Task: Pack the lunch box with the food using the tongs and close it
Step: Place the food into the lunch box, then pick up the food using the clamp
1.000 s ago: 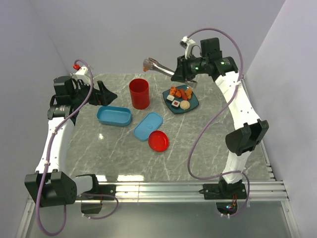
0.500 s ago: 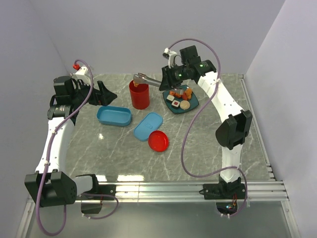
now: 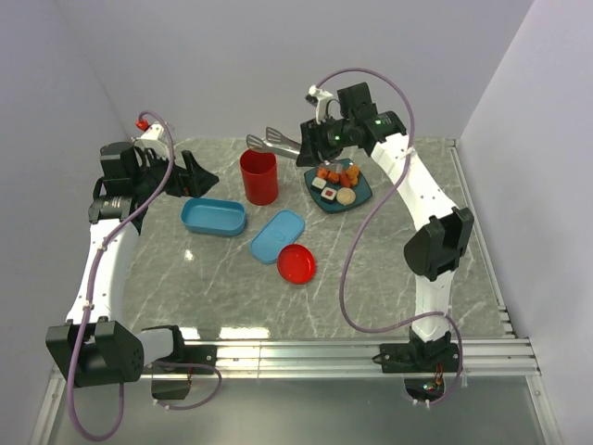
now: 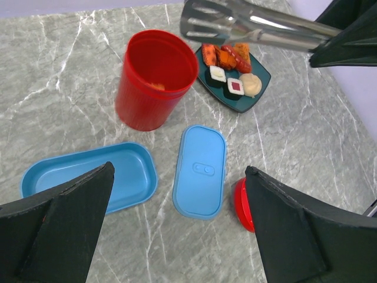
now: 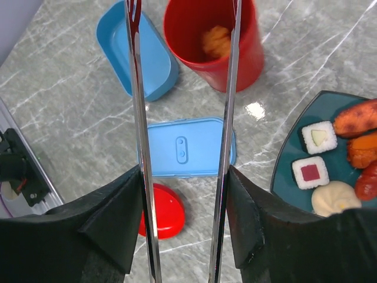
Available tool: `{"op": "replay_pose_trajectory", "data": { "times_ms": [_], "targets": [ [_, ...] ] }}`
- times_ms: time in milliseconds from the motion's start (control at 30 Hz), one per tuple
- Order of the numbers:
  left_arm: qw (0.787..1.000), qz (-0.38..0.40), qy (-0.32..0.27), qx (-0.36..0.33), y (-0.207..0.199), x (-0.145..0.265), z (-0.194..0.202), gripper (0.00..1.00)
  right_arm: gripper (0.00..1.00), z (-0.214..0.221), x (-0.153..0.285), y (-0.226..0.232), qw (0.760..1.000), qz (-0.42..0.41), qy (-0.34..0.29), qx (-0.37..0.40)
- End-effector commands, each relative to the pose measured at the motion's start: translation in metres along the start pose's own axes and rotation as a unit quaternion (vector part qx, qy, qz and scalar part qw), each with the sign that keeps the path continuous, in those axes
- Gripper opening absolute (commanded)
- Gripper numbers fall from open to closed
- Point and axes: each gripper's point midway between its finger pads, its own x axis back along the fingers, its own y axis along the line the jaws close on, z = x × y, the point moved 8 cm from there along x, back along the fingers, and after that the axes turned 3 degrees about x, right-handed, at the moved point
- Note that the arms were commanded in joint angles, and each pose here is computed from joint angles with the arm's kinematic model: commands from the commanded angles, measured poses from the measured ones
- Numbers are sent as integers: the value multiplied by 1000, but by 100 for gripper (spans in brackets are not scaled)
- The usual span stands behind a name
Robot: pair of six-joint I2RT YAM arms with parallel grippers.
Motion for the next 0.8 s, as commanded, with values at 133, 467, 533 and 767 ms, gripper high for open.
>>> {"op": "replay_pose_trajectory", "data": {
  "times_ms": [133, 467, 533, 767],
  "targets": [
    [999, 6, -33, -24, -9, 8, -22, 99, 61, -19, 67, -16, 995, 68, -76, -3],
    [999, 4, -36, -20, -8, 7, -18, 99, 55, 53, 118, -112, 963, 235, -24, -132],
    [999, 6, -34, -18, -7, 5, -17, 99, 55, 63, 120, -120, 957, 250, -12, -145],
    [999, 1, -31, -16, -6, 5, -13, 99, 54, 95, 107, -142, 951, 262, 41, -160]
  ]
}}
